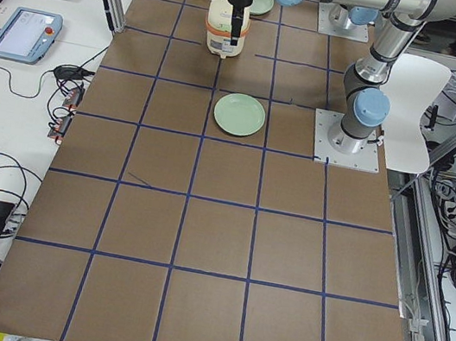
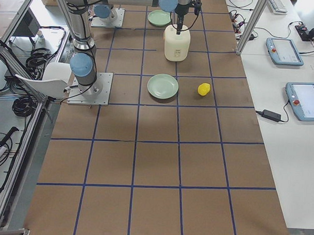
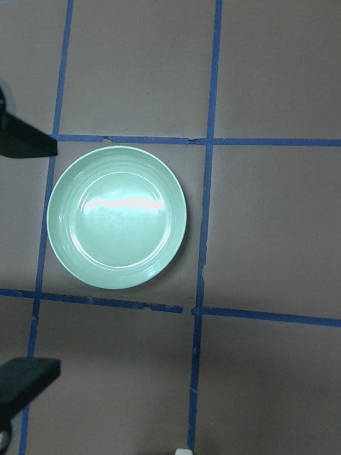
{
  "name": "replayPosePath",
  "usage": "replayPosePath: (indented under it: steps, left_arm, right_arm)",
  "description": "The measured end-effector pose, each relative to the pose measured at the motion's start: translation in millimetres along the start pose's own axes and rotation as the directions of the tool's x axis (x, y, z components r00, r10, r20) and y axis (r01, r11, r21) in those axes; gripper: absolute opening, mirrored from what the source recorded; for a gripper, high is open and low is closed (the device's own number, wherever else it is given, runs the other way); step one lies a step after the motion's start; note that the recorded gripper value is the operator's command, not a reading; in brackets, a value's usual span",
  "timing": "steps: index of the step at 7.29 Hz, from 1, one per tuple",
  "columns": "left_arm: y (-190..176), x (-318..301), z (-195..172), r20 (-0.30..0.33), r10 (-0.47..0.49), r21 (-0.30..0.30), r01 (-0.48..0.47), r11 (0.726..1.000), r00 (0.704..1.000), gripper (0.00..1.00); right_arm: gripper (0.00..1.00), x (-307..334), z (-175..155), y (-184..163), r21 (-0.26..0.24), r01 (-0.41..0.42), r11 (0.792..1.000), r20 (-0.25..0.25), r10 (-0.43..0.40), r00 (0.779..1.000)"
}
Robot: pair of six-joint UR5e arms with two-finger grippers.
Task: Press rice cooker button
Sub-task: 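Move the right gripper over the white rice cooker's green lid button, then lower the right gripper and press down on the green button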
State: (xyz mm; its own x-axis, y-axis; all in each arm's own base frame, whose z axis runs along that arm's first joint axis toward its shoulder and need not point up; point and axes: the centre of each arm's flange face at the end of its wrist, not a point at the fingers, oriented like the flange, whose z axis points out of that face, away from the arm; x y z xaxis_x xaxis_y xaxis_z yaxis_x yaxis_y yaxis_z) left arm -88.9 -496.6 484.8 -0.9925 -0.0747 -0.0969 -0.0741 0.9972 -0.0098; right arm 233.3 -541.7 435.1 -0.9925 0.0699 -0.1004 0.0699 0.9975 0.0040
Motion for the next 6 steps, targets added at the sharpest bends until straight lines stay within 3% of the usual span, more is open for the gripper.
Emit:
replayPosePath:
  steps: [2,6]
  left_arm:
    - [0.0,0.0,0.0,0.0,0.0,0.0,0.0,1.0,1.0,1.0]
    - [0.0,0.1,-0.1,-0.001,0.0,0.0,0.0,1.0,1.0,1.0]
  right_arm:
    - [0.09,-28.8,34.4,-6.0,-0.006,0.001,1.0,-0.006,-0.001,1.0]
    - [0.08,-28.1,51.2,-5.9,-0.033,-0.004,0.999,-0.02,0.003,1.0]
